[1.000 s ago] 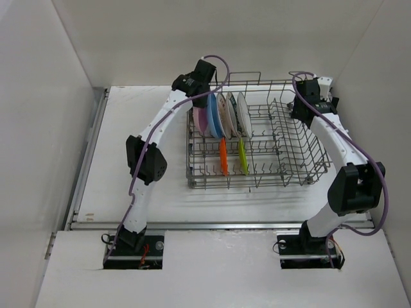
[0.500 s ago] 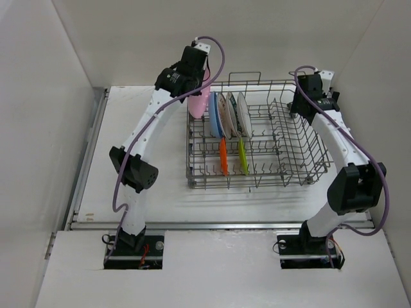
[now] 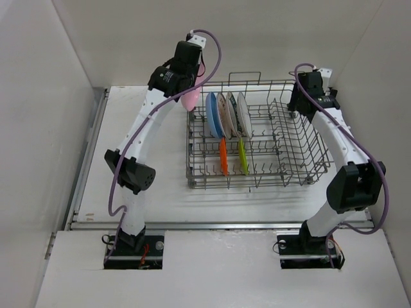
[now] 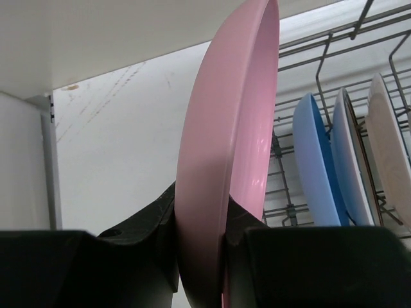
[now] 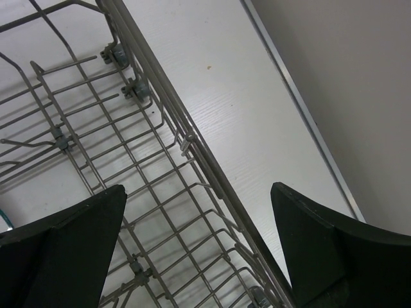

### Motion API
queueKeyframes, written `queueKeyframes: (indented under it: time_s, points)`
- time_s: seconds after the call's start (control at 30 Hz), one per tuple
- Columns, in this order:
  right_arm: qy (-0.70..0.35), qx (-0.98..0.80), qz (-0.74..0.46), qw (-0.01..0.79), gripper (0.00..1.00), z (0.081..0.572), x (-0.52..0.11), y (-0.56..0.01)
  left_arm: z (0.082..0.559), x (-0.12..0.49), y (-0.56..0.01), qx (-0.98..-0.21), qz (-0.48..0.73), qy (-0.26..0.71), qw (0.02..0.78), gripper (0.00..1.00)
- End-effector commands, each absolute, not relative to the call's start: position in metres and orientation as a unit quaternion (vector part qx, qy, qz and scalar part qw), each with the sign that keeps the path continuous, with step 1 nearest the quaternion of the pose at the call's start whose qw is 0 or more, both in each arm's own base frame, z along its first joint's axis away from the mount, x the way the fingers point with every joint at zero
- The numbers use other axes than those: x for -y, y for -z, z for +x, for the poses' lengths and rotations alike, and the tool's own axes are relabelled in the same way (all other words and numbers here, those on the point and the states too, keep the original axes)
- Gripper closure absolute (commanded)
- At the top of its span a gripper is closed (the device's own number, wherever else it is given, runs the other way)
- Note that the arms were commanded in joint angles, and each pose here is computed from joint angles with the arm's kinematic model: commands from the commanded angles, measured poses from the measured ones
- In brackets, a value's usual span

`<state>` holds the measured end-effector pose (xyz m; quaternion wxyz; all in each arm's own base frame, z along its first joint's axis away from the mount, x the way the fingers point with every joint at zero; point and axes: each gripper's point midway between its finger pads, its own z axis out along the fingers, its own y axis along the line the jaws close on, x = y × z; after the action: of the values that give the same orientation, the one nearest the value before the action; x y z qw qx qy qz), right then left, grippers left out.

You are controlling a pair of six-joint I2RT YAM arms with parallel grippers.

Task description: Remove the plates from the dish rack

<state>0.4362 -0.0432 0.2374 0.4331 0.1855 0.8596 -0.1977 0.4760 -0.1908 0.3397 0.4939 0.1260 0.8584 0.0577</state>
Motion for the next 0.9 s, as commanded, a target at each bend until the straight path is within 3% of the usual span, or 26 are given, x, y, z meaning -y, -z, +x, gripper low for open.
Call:
queueKeyframes:
  time_s: [0.0,0.33,0.47,0.6,0.73,0.87]
  points:
    - [0.173,-0.848,0.191,0.464,0.00,0.446,0.036,-0.264,0.462,0.148,-0.429,-0.805,0.070,-0.073,0.584,1.00]
    - [0.160,-0.843,0.141,0.495,0.00,0.456,0.006,-0.295,0.438,0.128,-0.450,-0.810,0.042,-0.022,0.585,1.00]
    - [0.124,-0.841,0.098,0.517,0.00,0.457,-0.026,-0.317,0.437,0.085,-0.441,-0.827,0.003,-0.009,0.562,1.00]
    - [0.005,-0.838,-0.006,0.546,0.05,0.456,-0.104,-0.339,0.448,0.043,-0.374,-0.882,-0.051,0.051,0.465,1.00]
    - [-0.147,-0.804,-0.143,0.559,0.09,0.436,-0.203,-0.367,0.448,0.013,-0.289,-0.920,-0.068,0.198,0.331,1.00]
    - [-0.220,-0.777,-0.205,0.553,0.18,0.421,-0.258,-0.378,0.450,0.008,-0.227,-0.922,-0.034,0.260,0.284,1.00]
